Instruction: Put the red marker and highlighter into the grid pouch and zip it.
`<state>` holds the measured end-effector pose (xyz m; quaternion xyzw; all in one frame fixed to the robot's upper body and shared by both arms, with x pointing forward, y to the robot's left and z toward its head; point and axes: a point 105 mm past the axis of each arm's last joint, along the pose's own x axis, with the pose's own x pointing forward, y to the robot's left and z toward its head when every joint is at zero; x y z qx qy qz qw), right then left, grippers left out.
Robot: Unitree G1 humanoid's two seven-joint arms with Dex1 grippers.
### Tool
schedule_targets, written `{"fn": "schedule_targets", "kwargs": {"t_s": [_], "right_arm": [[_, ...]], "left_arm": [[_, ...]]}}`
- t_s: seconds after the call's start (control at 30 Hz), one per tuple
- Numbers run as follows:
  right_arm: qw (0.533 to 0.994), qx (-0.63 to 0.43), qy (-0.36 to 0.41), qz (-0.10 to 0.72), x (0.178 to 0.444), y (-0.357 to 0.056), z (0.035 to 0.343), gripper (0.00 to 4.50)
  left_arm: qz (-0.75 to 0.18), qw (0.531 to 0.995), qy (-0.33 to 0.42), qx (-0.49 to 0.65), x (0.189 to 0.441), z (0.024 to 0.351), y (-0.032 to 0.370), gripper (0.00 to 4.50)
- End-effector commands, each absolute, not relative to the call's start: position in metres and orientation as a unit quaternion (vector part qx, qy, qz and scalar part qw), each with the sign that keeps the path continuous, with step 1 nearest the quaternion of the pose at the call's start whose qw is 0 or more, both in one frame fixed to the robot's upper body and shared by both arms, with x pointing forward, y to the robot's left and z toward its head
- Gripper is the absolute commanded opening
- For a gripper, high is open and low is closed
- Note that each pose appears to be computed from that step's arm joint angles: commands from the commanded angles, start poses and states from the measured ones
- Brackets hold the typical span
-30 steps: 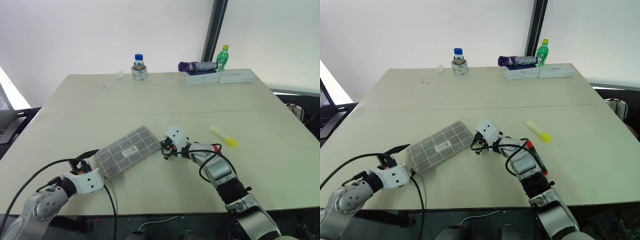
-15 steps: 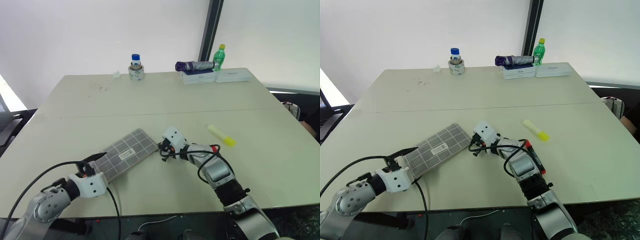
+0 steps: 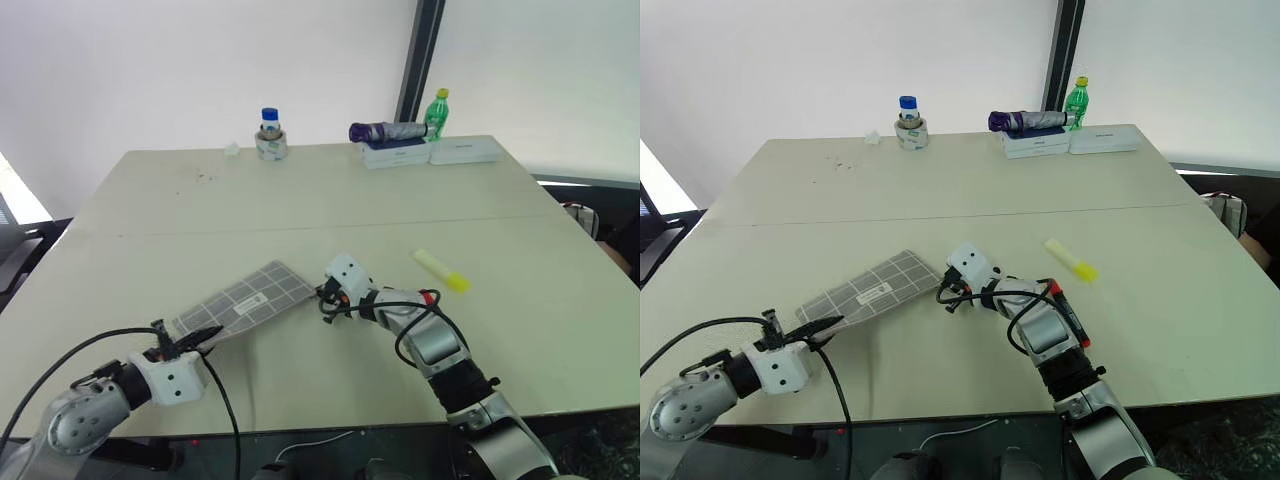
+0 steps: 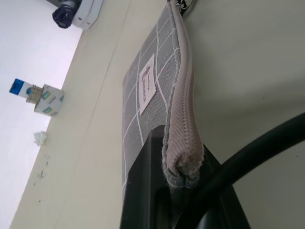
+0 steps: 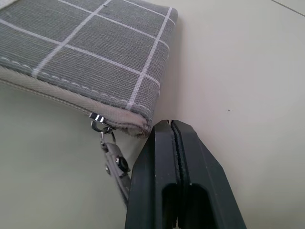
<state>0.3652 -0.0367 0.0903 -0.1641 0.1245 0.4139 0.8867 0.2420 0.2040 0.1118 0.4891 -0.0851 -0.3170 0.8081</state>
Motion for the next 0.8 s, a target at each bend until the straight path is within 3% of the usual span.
{"fn": "schedule_targets", "kwargs": {"t_s": [0.03, 0.17, 0.27, 0.37, 0.53, 0.8], "right_arm": [[0.886, -0.164, 0.104, 0.42, 0.364, -0.03, 0.099, 0.0], [0.894, -0.179, 0.071, 0.404, 0.374, -0.039, 0.121, 0.0], [0.901, -0.166, 0.043, 0.399, 0.381, -0.053, 0.146, 0.0], [0.912, -0.165, 0.03, 0.375, 0.388, -0.071, 0.162, 0.92], [0.911, -0.188, 0.018, 0.368, 0.382, -0.099, 0.184, 3.48], [0.881, -0.169, 0.016, 0.442, 0.355, -0.089, 0.191, 3.48]], "left_arm": [[-0.31, 0.807, -0.115, 0.489, 0.242, 0.129, 0.2, 0.04], [-0.27, 0.888, -0.09, 0.363, 0.255, 0.143, 0.199, 0.04], [-0.271, 0.913, -0.093, 0.29, 0.258, 0.156, 0.186, 0.04], [-0.26, 0.924, -0.097, 0.264, 0.261, 0.163, 0.181, 0.0], [-0.243, 0.936, -0.093, 0.238, 0.265, 0.163, 0.177, 0.0], [-0.247, 0.939, -0.097, 0.219, 0.265, 0.162, 0.168, 0.0]]}}
